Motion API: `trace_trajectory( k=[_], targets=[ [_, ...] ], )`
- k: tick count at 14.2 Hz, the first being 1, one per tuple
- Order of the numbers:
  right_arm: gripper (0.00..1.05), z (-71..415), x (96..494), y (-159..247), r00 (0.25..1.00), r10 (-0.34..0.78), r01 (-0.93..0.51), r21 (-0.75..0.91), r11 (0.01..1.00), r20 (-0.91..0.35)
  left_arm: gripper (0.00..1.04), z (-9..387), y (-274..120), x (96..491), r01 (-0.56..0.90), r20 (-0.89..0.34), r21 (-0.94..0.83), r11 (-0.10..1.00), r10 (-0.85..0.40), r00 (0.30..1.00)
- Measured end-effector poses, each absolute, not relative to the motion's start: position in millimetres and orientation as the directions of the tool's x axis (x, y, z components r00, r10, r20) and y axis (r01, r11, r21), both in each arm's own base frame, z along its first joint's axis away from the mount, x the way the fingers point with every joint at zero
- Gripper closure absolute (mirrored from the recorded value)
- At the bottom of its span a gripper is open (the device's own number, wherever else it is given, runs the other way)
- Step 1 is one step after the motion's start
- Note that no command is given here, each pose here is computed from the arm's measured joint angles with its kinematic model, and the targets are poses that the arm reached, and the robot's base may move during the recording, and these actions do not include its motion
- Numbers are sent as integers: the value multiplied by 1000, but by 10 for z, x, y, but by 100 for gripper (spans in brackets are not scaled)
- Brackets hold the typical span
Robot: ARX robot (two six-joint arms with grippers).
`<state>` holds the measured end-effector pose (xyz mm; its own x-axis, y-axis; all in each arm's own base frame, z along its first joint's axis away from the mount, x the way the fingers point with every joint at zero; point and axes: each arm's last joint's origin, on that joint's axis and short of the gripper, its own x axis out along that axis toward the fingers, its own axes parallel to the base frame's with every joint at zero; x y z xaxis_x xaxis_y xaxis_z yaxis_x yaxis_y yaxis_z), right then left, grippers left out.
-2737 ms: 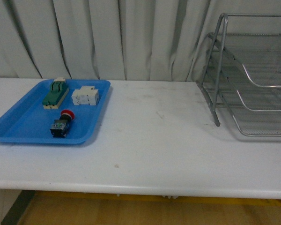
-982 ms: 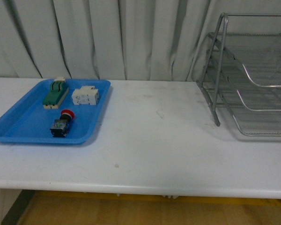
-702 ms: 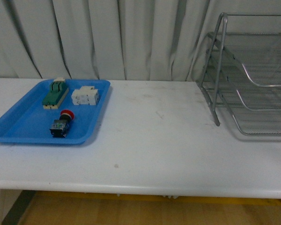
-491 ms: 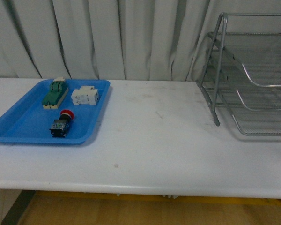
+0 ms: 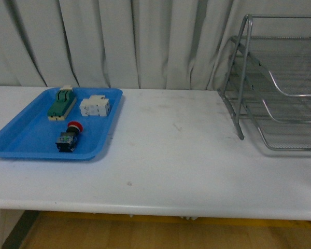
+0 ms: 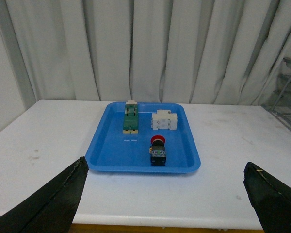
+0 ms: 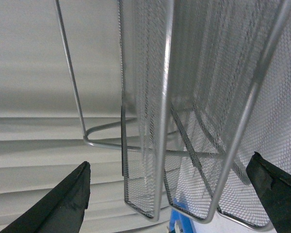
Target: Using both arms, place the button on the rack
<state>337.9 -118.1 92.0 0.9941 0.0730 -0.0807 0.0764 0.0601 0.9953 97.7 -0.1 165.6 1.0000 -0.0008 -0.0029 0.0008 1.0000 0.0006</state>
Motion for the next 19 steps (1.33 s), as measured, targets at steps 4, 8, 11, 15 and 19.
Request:
trace_trajectory(
  k=[4, 8, 11, 15, 19],
  targets=[
    [6, 664, 3345, -1109, 983, 98, 151, 988, 37, -154, 7, 1656, -1, 977, 1, -2, 1, 1000, -1, 1000],
    [6, 525, 3427, -1136, 980, 96, 169, 984, 48, -173, 7, 1656, -1, 977, 1, -3, 1, 1000, -1, 1000],
    [6, 550, 3533, -1201, 982, 83, 162, 984, 69, -167, 7, 1656, -1, 977, 1, -3, 1, 1000, -1, 1000],
    [6, 468, 3588, -1224, 978, 79, 187, 979, 80, -193, 7, 1656, -1, 977, 1, -2, 1, 1000, -1, 1000],
    [6, 472, 3660, -1248, 978, 78, 186, 978, 93, -193, 7, 1656, -1, 977, 1, -2, 1, 1000, -1, 1000]
  ],
)
